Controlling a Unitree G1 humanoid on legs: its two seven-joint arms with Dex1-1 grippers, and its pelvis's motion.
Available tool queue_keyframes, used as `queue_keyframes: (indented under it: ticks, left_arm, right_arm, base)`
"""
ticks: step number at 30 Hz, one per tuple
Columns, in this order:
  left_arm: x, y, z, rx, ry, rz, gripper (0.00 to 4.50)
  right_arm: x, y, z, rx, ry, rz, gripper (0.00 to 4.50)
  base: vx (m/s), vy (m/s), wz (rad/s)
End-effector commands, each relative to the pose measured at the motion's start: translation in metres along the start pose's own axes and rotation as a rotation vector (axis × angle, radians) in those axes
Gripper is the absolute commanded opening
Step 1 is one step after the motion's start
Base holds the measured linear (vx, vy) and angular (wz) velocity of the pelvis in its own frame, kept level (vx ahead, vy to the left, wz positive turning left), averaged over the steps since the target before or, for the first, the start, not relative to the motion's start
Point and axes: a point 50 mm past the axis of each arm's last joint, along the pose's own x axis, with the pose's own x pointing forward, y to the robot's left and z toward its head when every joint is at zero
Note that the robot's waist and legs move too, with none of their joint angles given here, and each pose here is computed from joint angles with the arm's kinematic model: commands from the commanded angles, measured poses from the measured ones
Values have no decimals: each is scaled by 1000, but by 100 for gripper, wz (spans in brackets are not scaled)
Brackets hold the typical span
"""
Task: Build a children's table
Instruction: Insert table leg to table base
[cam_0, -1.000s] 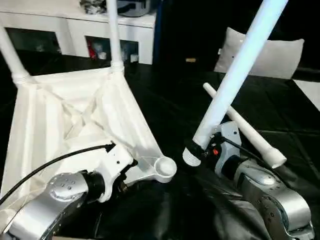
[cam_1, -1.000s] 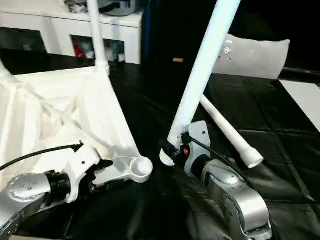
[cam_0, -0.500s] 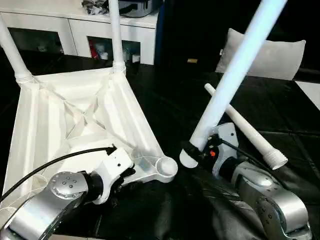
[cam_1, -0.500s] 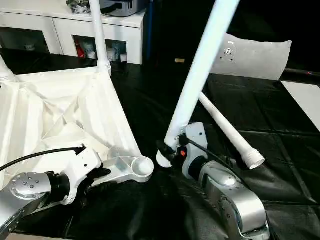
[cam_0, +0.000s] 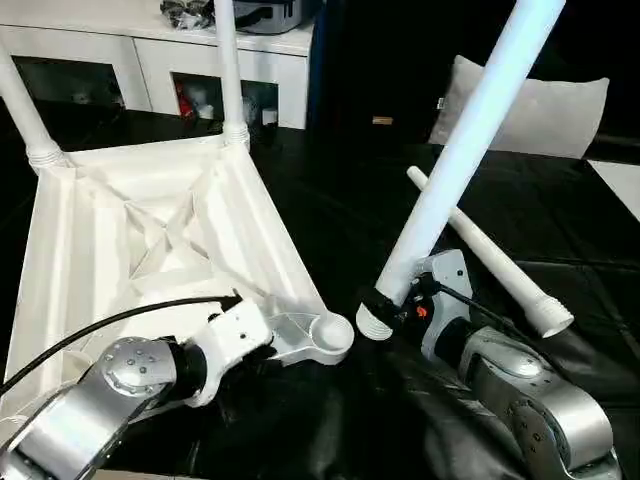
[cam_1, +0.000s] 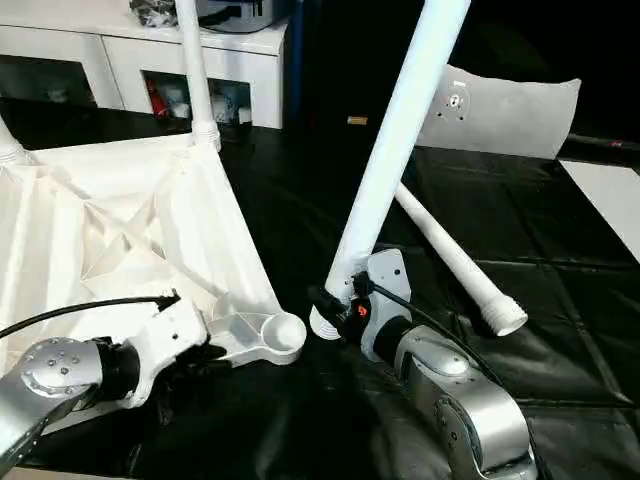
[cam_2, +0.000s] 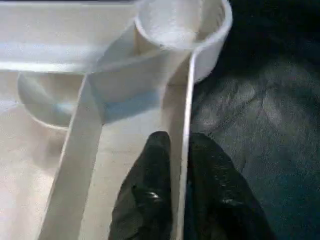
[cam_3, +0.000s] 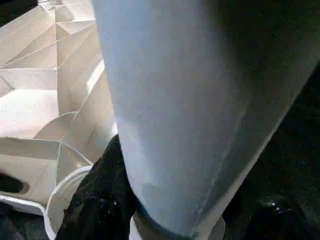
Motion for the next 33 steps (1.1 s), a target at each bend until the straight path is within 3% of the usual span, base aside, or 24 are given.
queue_keyframes:
  ticks: [1, 5, 11, 16, 19, 21, 25, 33]
  left_arm:
    - [-2, 10, -4, 14, 48, 59, 42]
    - [-3, 22, -3, -22, 44, 92, 6]
    - [0, 32, 2, 24, 26, 97, 0]
    - [7, 43, 2, 109, 40, 73, 0]
    - [19, 50, 9, 315, 22, -3, 0]
    - [26, 51, 15, 382, -12, -57, 0]
    - [39, 46, 30, 444, -110, -173, 0]
    - [50, 47, 29, 464, -111, -232, 0]
  right_arm:
    - [-3, -1, 4, -20, -32, -18, 191]
    - [-1, -1, 5, -24, -37, -20, 191]
    - [1, -1, 5, -8, -43, -31, 191]
    - [4, -3, 8, -10, -60, -26, 191]
    - [5, -5, 10, -13, -71, -30, 191]
    - [6, -6, 11, -15, -76, -31, 191]
    - [8, -7, 12, -17, -83, -31, 191]
    - [8, -9, 14, -25, -90, -29, 191]
  base:
    - [0, 0, 0]
    - [0, 0, 0]
    - [0, 0, 0]
    - [0, 0, 0]
    - [0, 0, 0]
    - [0, 0, 0]
    - [0, 0, 0]
    - [0, 0, 0]
